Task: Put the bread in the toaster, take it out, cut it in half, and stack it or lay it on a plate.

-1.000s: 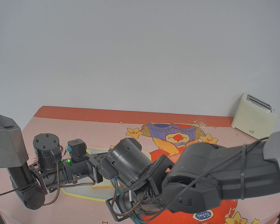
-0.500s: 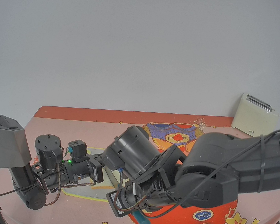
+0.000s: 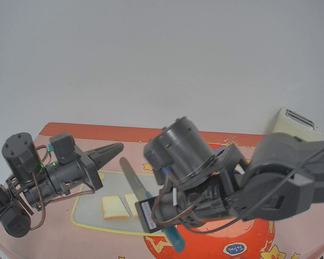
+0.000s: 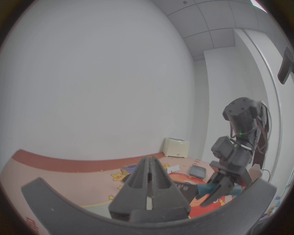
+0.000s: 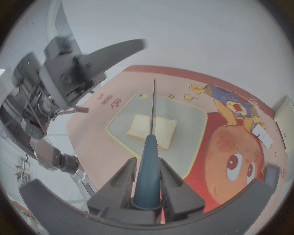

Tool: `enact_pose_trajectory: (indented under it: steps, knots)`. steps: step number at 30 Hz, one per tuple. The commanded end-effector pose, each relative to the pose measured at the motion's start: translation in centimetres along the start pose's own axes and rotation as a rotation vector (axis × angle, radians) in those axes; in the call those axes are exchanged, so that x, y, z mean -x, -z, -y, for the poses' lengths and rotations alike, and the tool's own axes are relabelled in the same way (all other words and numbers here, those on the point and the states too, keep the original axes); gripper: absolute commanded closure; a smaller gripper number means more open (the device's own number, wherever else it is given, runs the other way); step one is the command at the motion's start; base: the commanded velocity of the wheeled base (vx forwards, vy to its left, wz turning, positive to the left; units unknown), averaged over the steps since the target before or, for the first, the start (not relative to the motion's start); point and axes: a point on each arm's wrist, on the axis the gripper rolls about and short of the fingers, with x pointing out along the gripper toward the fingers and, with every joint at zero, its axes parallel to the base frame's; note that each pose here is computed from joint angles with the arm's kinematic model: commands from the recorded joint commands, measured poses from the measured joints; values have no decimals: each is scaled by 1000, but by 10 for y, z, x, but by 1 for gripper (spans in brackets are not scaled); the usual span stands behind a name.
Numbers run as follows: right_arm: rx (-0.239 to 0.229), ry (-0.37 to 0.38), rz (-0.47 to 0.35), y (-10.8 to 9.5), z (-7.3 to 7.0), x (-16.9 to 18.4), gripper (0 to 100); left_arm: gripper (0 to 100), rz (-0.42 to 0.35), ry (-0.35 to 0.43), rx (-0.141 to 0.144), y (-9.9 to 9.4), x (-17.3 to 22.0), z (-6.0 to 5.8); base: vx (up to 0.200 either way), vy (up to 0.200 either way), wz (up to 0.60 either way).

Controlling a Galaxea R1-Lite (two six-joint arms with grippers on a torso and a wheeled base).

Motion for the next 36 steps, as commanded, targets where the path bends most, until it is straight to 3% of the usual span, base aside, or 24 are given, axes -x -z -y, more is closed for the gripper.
enact_pose_trajectory:
  steps: [1, 2, 3, 5, 7, 12, 21, 26, 27, 29, 36]
  knots:
    - [-119, 44, 112, -6, 43, 49, 100, 100, 118, -53, -102, -31, 24, -6, 0, 0, 0]
    - [-145, 59, 130, -7, 51, 54, 100, 100, 119, -55, -114, -32, 24, -8, 0, 0, 0]
    - [-199, 98, 169, -7, 69, 65, 100, 100, 116, -35, -138, -34, 27, -11, 0, 0, 0]
    - [-248, 143, 196, -6, 89, 74, 100, 100, 110, 9, -148, -35, 30, -9, 0, 0, 0]
    - [-326, 219, 207, -2, 120, 80, 100, 100, 97, 91, -157, -37, 37, -3, 0, 0, 0]
    - [-409, 337, 228, 12, 153, 76, 100, 100, 80, 132, -161, -35, 53, 5, 0, 0, 0]
    - [-419, 333, 288, 25, 161, 53, 100, 100, 99, 140, -189, -39, 51, 6, 0, 0, 0]
    - [-441, 407, 240, 37, 173, 33, 100, 100, 110, 117, -246, -40, 52, 4, 0, 0, 0]
    - [-441, 407, 240, 37, 173, 33, 100, 100, 110, 117, -246, -40, 52, 4, 0, 0, 0]
    - [-450, 424, 241, 42, 176, 34, 100, 100, 145, 122, -286, -48, 58, 10, 0, 0, 0]
    - [-452, 426, 210, 55, 176, 36, 100, 100, 145, 123, -292, -47, 63, 13, 0, 0, 0]
